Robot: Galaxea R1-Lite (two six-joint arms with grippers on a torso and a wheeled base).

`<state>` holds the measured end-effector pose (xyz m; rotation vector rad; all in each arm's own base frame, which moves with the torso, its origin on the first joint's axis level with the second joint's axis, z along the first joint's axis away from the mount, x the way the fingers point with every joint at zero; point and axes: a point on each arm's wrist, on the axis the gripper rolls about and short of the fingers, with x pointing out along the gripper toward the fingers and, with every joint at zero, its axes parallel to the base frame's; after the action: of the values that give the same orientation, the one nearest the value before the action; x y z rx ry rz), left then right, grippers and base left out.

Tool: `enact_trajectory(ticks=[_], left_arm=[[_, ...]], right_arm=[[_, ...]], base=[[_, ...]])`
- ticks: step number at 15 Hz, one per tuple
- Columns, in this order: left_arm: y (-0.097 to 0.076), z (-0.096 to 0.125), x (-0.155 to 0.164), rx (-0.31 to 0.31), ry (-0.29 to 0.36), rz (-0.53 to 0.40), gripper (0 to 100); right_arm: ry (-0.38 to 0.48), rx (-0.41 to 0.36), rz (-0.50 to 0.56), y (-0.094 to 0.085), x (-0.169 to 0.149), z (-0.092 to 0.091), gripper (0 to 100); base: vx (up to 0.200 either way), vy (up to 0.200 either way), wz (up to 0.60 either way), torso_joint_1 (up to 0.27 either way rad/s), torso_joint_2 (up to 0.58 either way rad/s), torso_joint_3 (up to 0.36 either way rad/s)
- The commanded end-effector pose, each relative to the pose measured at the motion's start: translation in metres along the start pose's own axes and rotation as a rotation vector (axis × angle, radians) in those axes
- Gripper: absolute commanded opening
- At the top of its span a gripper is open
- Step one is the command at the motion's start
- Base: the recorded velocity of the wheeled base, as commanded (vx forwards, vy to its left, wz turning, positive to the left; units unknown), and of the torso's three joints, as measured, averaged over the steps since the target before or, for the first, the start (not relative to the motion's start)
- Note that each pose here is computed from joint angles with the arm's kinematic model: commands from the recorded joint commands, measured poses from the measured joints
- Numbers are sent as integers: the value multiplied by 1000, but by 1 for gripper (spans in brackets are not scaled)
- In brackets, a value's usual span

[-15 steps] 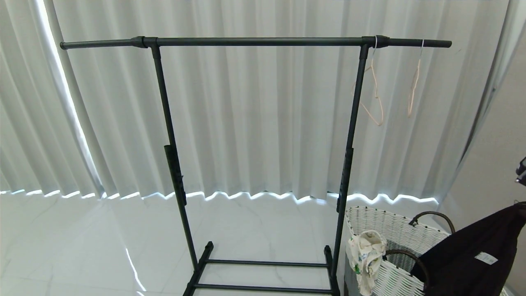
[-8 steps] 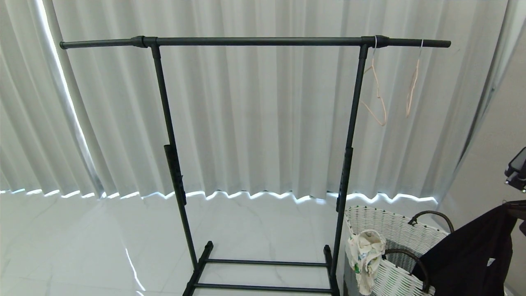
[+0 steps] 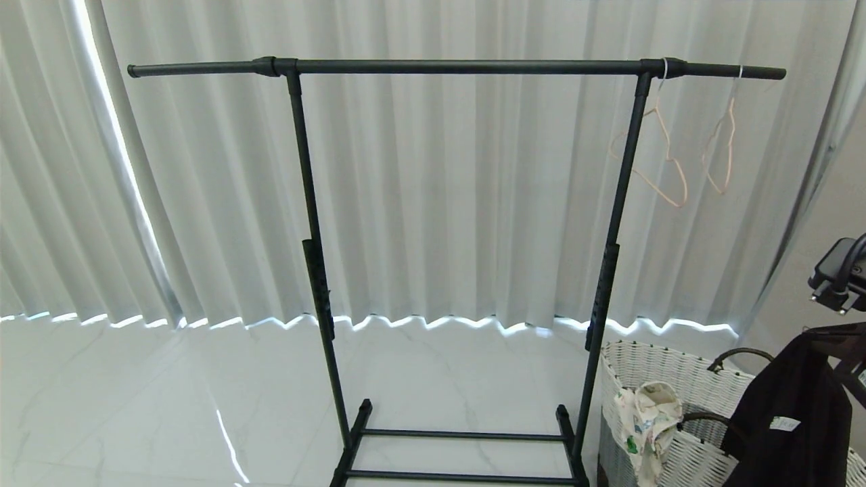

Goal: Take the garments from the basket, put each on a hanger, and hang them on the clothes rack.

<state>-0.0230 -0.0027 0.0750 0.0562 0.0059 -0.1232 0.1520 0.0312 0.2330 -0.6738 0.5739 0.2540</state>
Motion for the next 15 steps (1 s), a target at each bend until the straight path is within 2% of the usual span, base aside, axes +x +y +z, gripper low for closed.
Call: enact_trajectory(ticks=[1,2,6,8,10,11,12,14,15], left_arm=[[0,0,0,0,0,0,100],[0,0,0,0,0,0,100],[0,0,0,5,0,0,100],[0,0,0,3,0,2,100],[0,0,0,9,0,0,100],[0,0,0,44,-1,-6,100],[0,0,0,51,-1,-6,100],[0,0,0,49,-1,-6,100],[0,0,0,37,-2,-6,100]], right_arm=[[1,-4,6,-1,4,4,0],[-3,-14,18,1,7,7,0],[-44,-42,70,10,8,20,0],[-55,-86,125,20,13,28,0],[-53,-97,170,30,19,33,0],[-49,-72,212,40,23,38,0],[-46,-40,239,47,26,42,0],[-26,7,285,60,33,48,0],[-11,54,321,71,37,53,0]], base=[[0,200,0,2,-7,2],[0,200,0,2,-2,7],[0,0,0,0,0,0],[0,0,0,0,0,0],[0,0,0,0,0,0],[0,0,0,0,0,0],[0,0,0,0,0,0],[0,0,0,0,0,0],[0,0,0,0,0,0]])
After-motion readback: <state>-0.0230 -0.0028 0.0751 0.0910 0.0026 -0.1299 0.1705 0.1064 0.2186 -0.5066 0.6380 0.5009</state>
